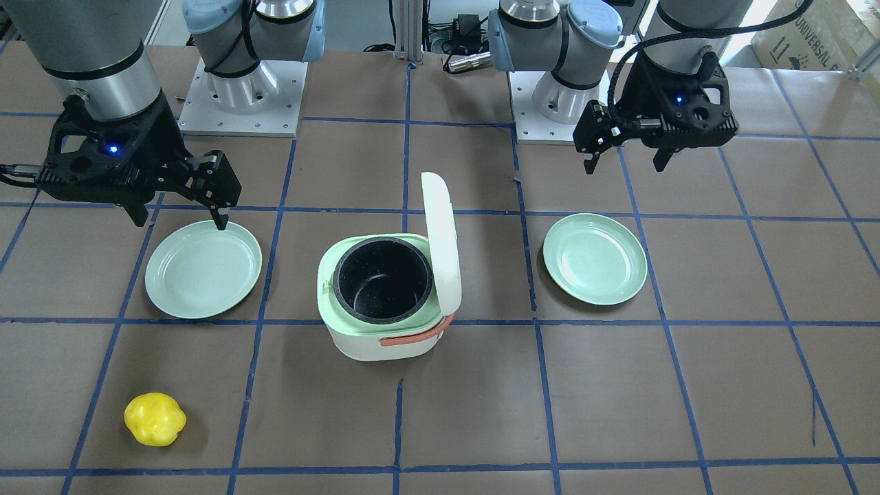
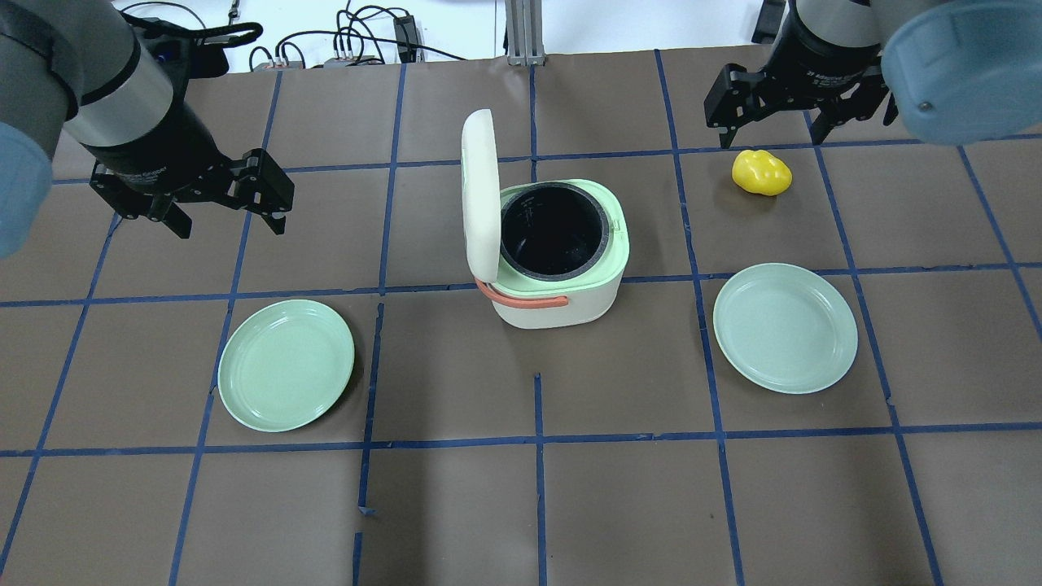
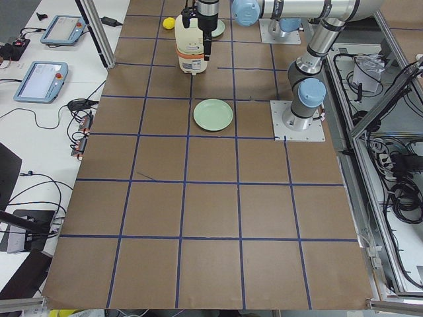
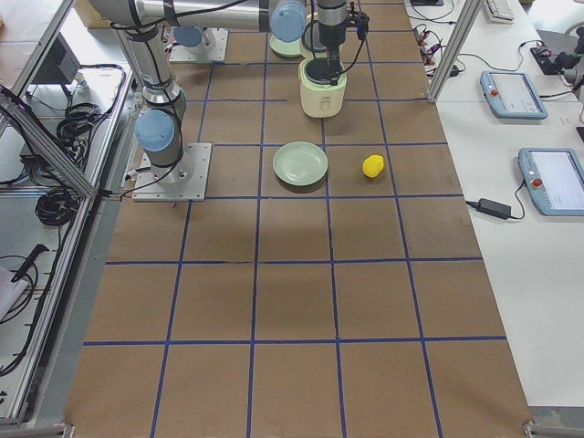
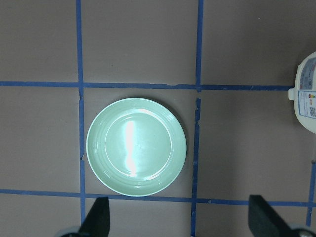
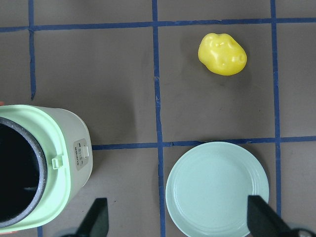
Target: Press rice cooker button
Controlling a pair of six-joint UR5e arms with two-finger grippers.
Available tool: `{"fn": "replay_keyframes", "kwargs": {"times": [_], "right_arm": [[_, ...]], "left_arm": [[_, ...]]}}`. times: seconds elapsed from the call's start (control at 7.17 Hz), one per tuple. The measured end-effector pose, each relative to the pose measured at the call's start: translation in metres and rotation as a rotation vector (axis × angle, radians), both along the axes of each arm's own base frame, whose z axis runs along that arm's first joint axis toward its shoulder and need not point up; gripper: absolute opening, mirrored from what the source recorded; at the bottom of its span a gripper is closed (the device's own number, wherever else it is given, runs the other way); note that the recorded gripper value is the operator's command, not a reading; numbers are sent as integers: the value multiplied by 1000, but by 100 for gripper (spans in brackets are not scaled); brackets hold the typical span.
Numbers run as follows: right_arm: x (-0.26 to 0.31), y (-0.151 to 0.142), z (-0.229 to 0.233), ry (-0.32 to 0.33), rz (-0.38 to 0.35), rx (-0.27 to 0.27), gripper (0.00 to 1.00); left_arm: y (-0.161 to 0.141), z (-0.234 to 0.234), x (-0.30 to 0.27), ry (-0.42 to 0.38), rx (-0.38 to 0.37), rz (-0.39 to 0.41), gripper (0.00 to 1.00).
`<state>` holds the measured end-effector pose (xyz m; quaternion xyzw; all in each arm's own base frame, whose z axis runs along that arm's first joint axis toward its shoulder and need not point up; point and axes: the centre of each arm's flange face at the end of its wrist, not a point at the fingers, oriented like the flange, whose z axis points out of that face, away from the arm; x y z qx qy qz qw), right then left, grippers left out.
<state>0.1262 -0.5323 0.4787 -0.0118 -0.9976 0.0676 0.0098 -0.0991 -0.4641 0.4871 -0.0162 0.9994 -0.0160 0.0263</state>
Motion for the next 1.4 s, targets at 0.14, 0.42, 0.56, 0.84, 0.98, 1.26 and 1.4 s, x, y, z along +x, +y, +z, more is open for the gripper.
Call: {"fn": "replay_keyframes", "kwargs": {"times": [0.14, 0.42, 0.56, 0.84, 0.98, 1.26, 1.4], "right_arm": [[1, 0, 0, -8, 0, -1, 100], [1, -4, -2, -17, 5, -13, 100], [1, -7, -3, -16, 7, -26, 100], [1, -8, -3, -15, 8, -29, 100], [1, -8, -3, -15, 9, -28, 100], [1, -8, -3, -16, 9, -28, 100], [2, -8, -3, -15, 9, -28, 100]], "left_arm": [[0, 0, 0, 0, 0, 0, 100], [0, 0, 0, 0, 0, 0, 100], [0, 0, 0, 0, 0, 0, 100], [0, 0, 0, 0, 1, 0, 100], [0, 0, 0, 0, 0, 0, 100], [0, 0, 0, 0, 0, 0, 100], [0, 0, 0, 0, 0, 0, 100]]}}
